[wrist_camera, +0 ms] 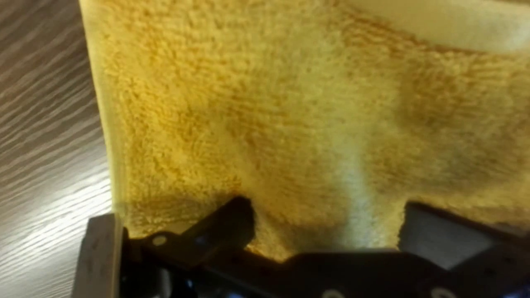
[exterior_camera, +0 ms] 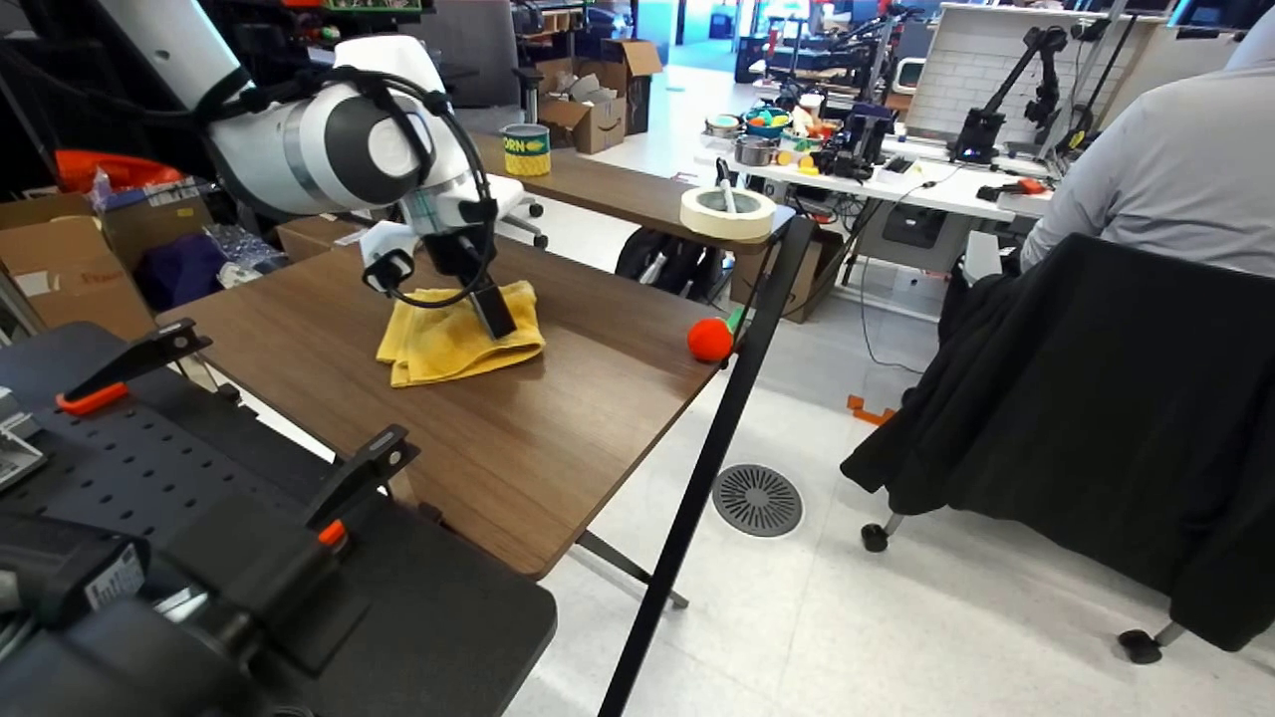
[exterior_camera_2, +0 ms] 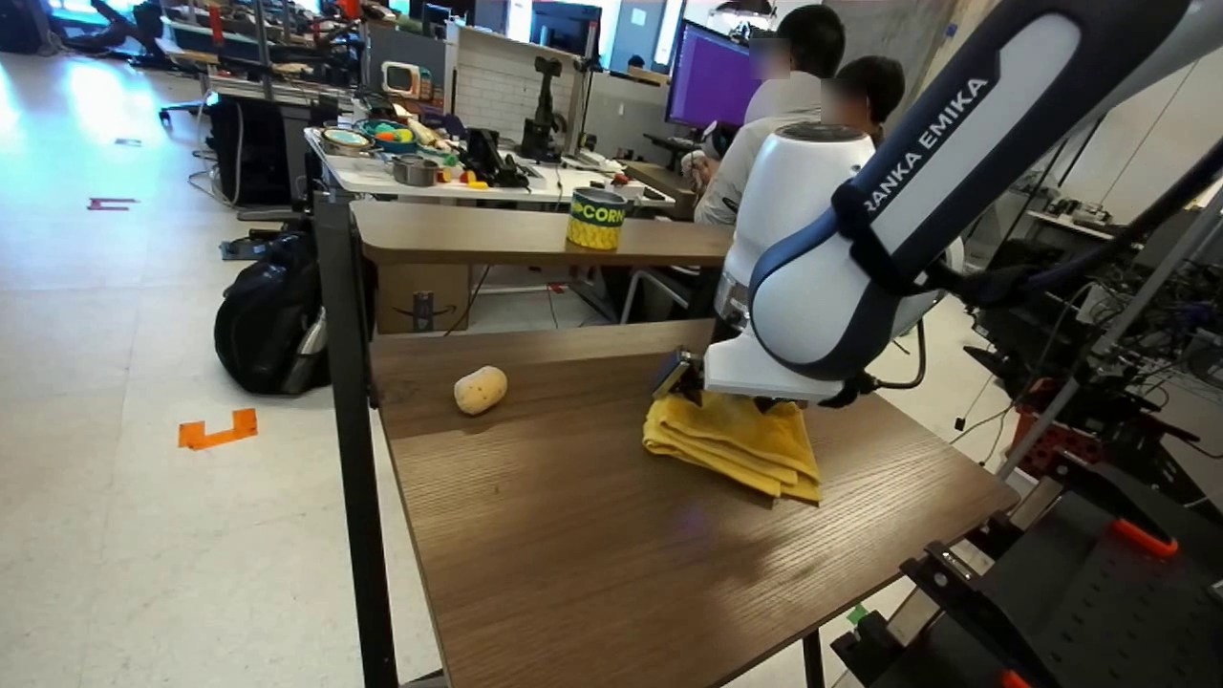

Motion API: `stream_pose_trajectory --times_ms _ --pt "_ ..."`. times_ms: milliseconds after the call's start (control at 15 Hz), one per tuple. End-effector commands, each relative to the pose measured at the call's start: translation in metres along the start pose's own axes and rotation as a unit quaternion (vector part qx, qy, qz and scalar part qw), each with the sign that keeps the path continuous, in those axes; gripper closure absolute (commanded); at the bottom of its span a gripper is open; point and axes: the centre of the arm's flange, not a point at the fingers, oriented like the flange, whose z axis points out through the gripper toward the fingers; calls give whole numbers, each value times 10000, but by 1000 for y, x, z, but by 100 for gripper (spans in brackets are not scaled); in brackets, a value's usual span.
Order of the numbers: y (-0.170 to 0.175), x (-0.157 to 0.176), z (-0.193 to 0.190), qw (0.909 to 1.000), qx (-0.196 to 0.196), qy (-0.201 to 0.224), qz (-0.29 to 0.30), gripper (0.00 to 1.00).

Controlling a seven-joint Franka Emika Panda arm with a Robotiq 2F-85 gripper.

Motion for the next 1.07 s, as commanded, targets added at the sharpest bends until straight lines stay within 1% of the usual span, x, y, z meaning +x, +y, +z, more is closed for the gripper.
stream_pose_trajectory --times_ms 0,333,467,533,600,667,800,867,1000 --pt "-55 -79 -2 9976 227 -92 -648 0" --pt "-135 -171 -31 9877 486 -235 -1470 0" --pt "-157 -177 -31 9859 425 -261 -1597 0" --pt "-163 -177 -30 9872 373 -251 -1532 0" --pt "-112 -163 -19 9876 460 -126 -1499 0" --pt "-104 -139 -10 9905 401 -110 -1313 0" --pt "-93 -101 -8 9966 326 -84 -756 0" --pt "-81 -79 -7 9987 290 -69 -416 0" --pt "-44 -34 2 9997 212 -76 131 0"
